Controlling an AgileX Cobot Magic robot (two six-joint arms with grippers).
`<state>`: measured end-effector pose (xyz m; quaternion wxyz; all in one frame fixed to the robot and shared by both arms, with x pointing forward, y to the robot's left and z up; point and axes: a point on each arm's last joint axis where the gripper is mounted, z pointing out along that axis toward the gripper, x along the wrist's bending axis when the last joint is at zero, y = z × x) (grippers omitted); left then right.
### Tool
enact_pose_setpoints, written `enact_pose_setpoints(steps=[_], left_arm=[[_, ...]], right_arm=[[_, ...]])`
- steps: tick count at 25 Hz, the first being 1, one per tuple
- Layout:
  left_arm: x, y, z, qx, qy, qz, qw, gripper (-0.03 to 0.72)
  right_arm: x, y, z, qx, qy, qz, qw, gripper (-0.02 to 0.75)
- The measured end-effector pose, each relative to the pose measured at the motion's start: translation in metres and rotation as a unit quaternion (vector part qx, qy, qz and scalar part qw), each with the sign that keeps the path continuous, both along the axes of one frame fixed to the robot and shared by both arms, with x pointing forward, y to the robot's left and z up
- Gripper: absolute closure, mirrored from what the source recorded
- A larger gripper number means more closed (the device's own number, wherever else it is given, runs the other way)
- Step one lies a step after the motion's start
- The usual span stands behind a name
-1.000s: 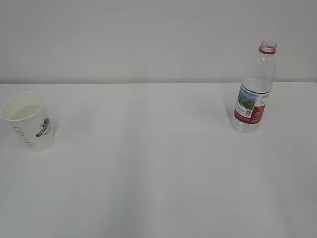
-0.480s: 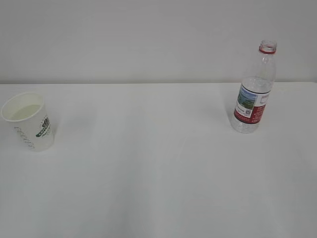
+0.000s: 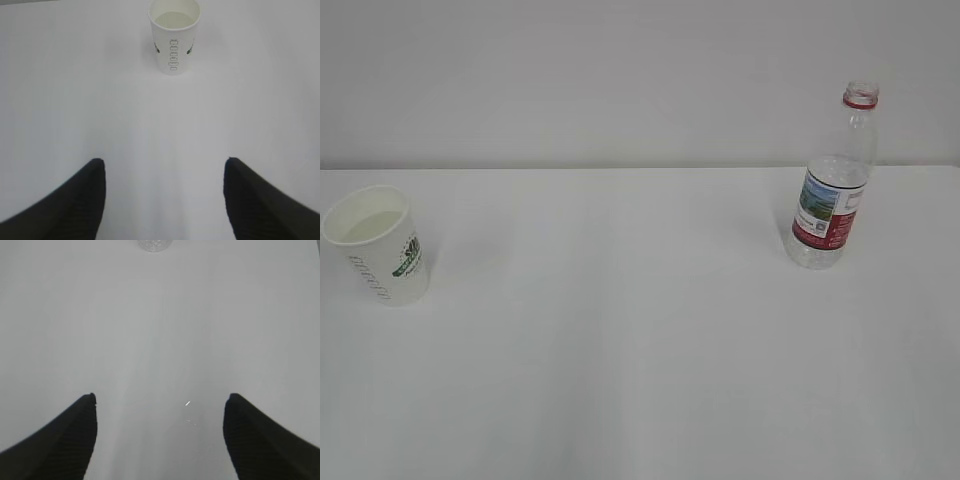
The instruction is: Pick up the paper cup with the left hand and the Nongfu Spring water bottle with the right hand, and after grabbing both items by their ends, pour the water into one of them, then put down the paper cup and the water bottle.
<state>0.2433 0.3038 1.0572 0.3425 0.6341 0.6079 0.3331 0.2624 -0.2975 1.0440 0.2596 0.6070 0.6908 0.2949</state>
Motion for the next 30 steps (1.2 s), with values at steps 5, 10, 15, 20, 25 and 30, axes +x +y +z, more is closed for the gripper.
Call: enact_pose_setpoints(steps=[5,10,15,20,25,30], left_arm=[[0.0,0.0,0.0,0.0,0.0,0.0,1.0,0.157],[0.0,-0.0003,0.0,-0.002,0.0,-0.001,1.0,0.158],[0.0001,0.0026,0.0001,0.014,-0.001,0.008,1.0,0.169],[0.0001,0.0029,0.0002,0.016,-0.001,0.009,1.0,0.181],[0.0001,0.0029,0.0002,0.016,-0.001,0.009,1.0,0.183],[-0.0006,0.003,0.0002,0.016,-0.003,0.009,1.0,0.183]], right_arm=[[0.0,0.0,0.0,0.0,0.0,0.0,1.0,0.148],[0.0,0.0001,0.0,0.001,0.0,0.0,1.0,0.148],[0.0,0.0001,0.0,0.001,0.0,0.0,1.0,0.148],[0.0,0.0001,0.0,0.001,0.0,0.0,1.0,0.148],[0.0,0.0001,0.0,0.001,0.0,0.0,1.0,0.148],[0.0,0.0001,0.0,0.001,0.0,0.0,1.0,0.148]])
